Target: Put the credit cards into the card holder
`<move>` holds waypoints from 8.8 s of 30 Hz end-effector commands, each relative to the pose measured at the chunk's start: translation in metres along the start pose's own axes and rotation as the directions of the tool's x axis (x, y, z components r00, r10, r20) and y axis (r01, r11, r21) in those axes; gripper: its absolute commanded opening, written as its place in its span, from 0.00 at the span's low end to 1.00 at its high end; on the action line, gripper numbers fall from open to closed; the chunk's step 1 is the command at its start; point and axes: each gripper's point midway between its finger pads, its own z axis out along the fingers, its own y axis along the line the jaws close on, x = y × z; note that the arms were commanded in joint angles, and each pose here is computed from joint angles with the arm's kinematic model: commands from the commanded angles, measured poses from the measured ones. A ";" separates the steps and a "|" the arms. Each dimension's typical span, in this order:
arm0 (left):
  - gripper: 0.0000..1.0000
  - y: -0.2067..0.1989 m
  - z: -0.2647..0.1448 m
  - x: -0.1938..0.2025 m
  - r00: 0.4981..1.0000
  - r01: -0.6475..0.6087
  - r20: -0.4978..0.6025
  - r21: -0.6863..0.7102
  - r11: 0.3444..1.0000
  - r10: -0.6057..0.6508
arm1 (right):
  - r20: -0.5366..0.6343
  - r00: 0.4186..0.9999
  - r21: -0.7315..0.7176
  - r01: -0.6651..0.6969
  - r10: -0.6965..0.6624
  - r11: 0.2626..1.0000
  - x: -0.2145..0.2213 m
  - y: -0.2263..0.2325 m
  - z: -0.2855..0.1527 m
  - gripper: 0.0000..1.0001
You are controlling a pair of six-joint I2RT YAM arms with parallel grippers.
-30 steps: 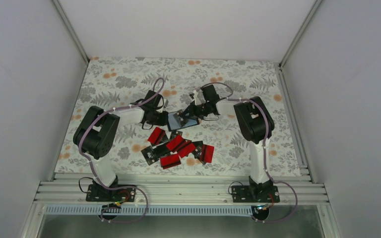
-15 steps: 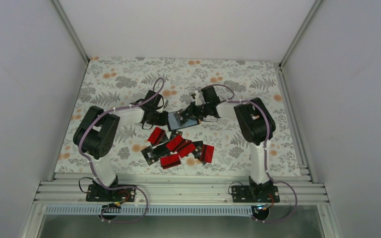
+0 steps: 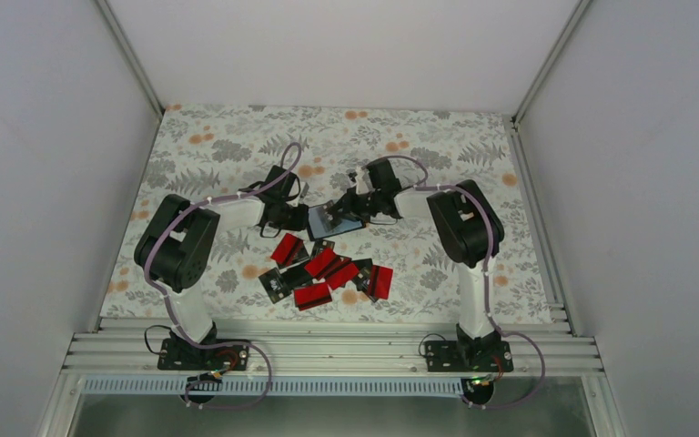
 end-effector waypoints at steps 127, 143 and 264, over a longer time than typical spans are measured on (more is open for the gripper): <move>0.04 0.008 0.005 0.042 0.996 0.032 -0.085 0.000 0.999 -0.032 | -0.145 0.872 0.307 0.489 -0.467 0.817 0.040 0.066 -0.002 0.90; 0.04 0.006 0.006 0.042 0.995 0.036 -0.089 0.008 0.999 -0.035 | -0.189 0.890 0.261 0.453 -0.415 0.852 0.065 0.053 0.021 0.88; 0.29 -0.118 -0.070 0.094 0.947 -0.319 0.040 0.224 0.921 0.318 | -0.261 0.953 0.473 -0.013 0.154 0.881 0.320 -0.008 -0.100 0.84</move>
